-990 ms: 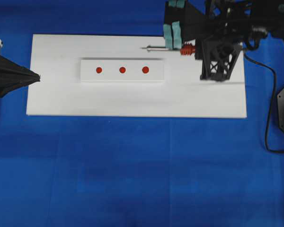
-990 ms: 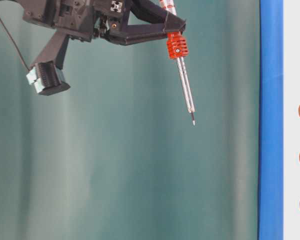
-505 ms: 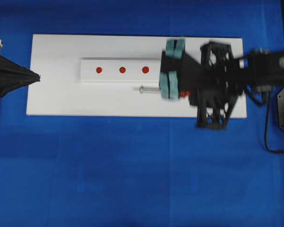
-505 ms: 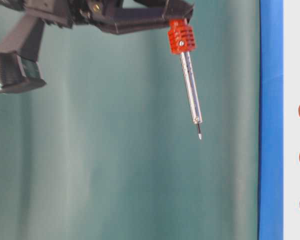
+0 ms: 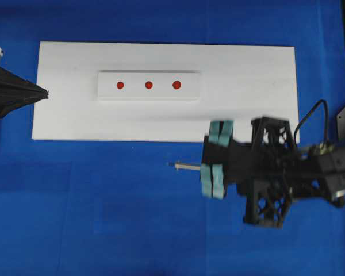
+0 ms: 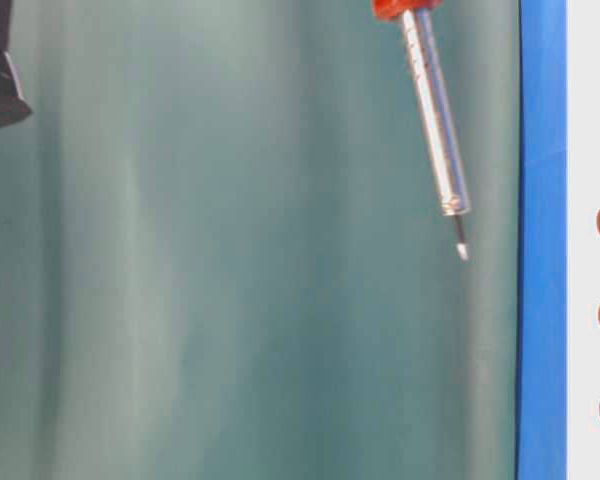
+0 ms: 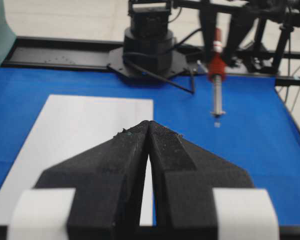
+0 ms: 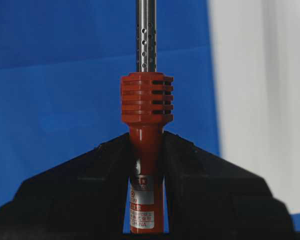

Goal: Touch the tip of the soldering iron to the mark.
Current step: 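Carry the iron down to the blue cloth and lay it down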

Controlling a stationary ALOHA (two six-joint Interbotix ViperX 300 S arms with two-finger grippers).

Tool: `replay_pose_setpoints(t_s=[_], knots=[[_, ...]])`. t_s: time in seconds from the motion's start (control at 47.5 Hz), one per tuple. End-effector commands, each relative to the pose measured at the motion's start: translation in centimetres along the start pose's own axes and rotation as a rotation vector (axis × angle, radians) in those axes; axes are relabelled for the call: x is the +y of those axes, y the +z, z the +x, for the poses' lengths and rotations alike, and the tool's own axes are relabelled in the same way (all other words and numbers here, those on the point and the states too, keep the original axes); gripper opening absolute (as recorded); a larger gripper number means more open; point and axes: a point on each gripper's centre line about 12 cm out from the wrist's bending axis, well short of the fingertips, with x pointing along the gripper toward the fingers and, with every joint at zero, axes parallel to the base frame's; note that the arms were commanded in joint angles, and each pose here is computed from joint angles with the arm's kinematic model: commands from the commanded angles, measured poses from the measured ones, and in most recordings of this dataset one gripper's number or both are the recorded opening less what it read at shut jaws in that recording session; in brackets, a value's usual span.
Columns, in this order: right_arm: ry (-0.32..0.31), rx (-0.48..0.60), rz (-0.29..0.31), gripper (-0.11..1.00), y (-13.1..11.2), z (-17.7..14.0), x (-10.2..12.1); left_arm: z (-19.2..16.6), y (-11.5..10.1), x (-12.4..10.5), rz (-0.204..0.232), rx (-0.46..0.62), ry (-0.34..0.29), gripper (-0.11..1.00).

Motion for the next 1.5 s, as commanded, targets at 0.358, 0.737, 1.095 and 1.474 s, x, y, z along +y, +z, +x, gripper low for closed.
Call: replay_pose_setpoints(t_s=[0.358,0.737,1.095,1.474], knots=[[0.03,-0.092,-0.017,0.06,2.6,0.1,1.9,0.2,0.5,-0.1,0.003,-0.015,-0.003,0.0],[0.028,-0.129,-0.046,0.06,7.8,2.7,2.8,0.2,0.5,-0.1,0.001,-0.015,-0.003,0.0],[0.035,-0.152,-0.053,0.06,9.9,3.4,3.6,0.1,0.6,-0.1,0.001,-0.021,-0.003,0.0],[0.056,-0.158,-0.064,0.06,9.3,7.4,3.7,0.1,0.6,-0.1,0.001,-0.02,-0.003,0.0]])
